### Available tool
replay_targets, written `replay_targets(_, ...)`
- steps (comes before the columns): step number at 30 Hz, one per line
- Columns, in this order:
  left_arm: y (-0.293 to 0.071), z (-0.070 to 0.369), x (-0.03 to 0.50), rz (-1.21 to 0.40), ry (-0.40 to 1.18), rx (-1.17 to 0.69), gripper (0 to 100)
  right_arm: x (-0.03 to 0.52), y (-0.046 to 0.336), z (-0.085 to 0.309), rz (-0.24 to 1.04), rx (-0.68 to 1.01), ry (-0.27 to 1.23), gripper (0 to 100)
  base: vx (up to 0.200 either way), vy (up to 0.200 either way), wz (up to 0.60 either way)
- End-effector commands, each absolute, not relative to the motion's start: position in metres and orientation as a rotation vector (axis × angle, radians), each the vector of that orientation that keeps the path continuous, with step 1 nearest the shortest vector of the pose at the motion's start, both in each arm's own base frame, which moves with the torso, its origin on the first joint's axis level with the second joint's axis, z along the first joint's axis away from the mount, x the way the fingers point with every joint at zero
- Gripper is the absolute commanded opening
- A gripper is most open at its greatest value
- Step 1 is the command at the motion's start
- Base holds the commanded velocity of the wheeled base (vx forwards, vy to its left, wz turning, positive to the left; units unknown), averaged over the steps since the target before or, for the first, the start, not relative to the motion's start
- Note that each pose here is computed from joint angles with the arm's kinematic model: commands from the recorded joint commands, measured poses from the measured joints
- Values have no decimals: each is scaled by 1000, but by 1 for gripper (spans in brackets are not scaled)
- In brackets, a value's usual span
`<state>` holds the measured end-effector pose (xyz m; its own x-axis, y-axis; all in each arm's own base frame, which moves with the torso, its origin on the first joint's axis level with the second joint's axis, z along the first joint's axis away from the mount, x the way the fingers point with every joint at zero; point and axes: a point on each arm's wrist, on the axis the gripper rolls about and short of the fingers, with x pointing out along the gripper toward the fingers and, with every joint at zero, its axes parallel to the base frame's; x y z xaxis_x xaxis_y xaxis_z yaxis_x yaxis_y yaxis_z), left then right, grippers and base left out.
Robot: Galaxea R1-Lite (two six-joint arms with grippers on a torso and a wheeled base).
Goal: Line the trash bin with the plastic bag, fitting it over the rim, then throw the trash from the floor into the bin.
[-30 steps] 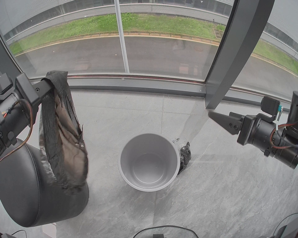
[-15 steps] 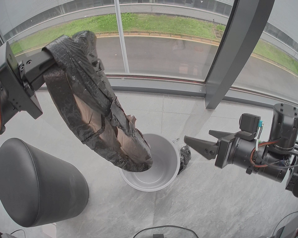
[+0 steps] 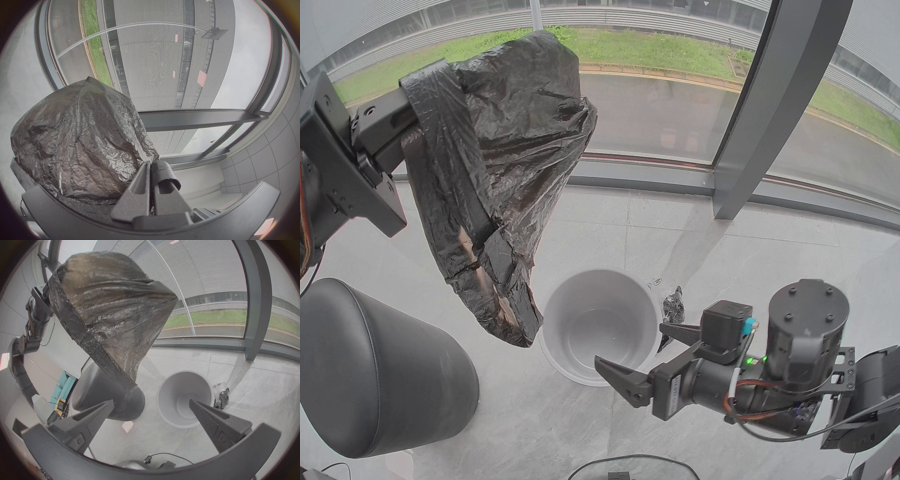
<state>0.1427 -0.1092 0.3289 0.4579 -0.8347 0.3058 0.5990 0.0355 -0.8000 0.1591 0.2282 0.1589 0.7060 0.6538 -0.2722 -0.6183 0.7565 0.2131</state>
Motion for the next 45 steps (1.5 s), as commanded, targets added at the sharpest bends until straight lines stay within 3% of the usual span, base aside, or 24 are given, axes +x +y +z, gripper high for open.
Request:
replay_targets(1,-118,322,150,-1107,307,-1064,0,167,265,129,666,53,352,100,0,0,0)
replay_targets(7,-122,321,151,-1110,321,-1070,0,169,297,117,608,40,294,100,0,0,0)
replay_targets(21,-124,318,146,-1129,331,-1072,0,177,317,106,614,-7,280,100,0,0,0)
replay_targets(28,-125,317,142,-1140,375,-1120,0,202,319,98,532,-44,211,100,0,0,0)
replay_targets(36,-127,315,141,-1150,396,-1124,0,212,325,90,526,-119,98,100,0,0,0)
replay_targets(45,-127,316,141,-1152,396,-1123,0,215,328,77,526,-148,97,100,0,0,0)
